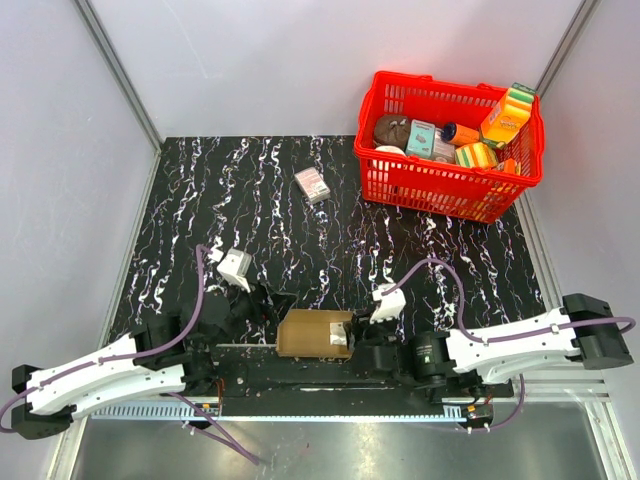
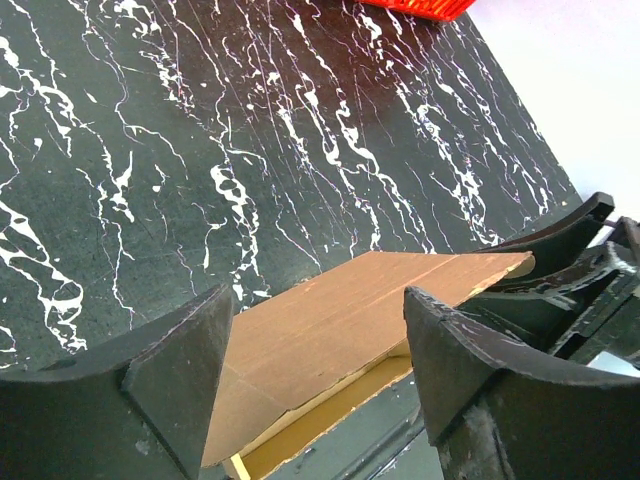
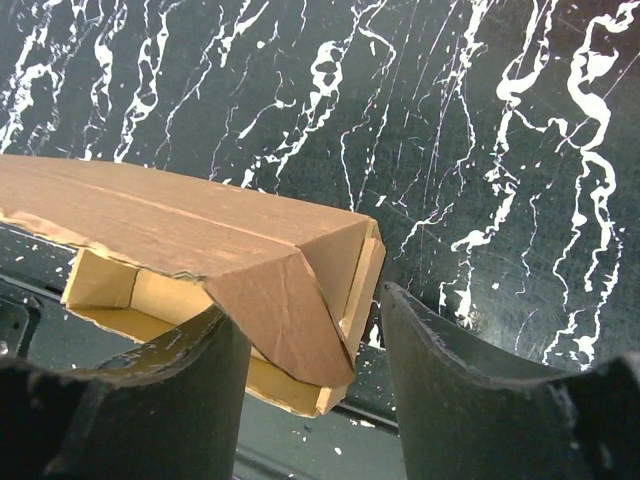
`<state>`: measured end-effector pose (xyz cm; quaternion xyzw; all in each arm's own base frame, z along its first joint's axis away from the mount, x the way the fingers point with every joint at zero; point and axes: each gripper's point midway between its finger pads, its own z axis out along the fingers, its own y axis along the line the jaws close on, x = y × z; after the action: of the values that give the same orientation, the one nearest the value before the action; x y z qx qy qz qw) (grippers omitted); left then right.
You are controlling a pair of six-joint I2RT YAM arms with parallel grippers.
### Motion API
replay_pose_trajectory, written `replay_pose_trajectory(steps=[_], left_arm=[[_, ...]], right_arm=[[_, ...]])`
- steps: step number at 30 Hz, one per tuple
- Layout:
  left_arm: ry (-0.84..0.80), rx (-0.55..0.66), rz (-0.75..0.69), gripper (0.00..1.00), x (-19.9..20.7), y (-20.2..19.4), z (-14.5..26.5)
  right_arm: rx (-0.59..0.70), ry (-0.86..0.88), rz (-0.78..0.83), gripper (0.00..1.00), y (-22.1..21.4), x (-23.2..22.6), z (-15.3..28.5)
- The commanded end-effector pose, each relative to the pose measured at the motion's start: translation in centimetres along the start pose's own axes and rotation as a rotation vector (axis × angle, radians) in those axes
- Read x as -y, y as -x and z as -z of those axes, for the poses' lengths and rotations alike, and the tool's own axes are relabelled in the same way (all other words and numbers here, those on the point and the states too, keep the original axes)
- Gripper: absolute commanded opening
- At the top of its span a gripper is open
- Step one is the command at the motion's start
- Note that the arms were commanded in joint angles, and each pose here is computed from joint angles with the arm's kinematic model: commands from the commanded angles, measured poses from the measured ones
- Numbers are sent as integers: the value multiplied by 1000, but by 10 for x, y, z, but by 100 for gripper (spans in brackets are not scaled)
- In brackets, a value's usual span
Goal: Fold the paper box
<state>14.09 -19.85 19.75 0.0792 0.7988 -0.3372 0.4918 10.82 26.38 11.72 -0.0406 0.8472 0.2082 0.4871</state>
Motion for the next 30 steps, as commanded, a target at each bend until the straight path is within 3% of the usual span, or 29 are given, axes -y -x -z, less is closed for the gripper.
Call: replay_pose_trajectory(steps=[1,19,30], left_arm=[[-7,55,23,74,2,11,0],[8,58,14,75,-2,7,-4],[75,173,0,77,-11,35,-3]], right_arm=[[-22,9,-7,57,-6,-6,-9],[48,-41,22,8,-4,2,-26],[204,-94,44,0,37,15,-20]])
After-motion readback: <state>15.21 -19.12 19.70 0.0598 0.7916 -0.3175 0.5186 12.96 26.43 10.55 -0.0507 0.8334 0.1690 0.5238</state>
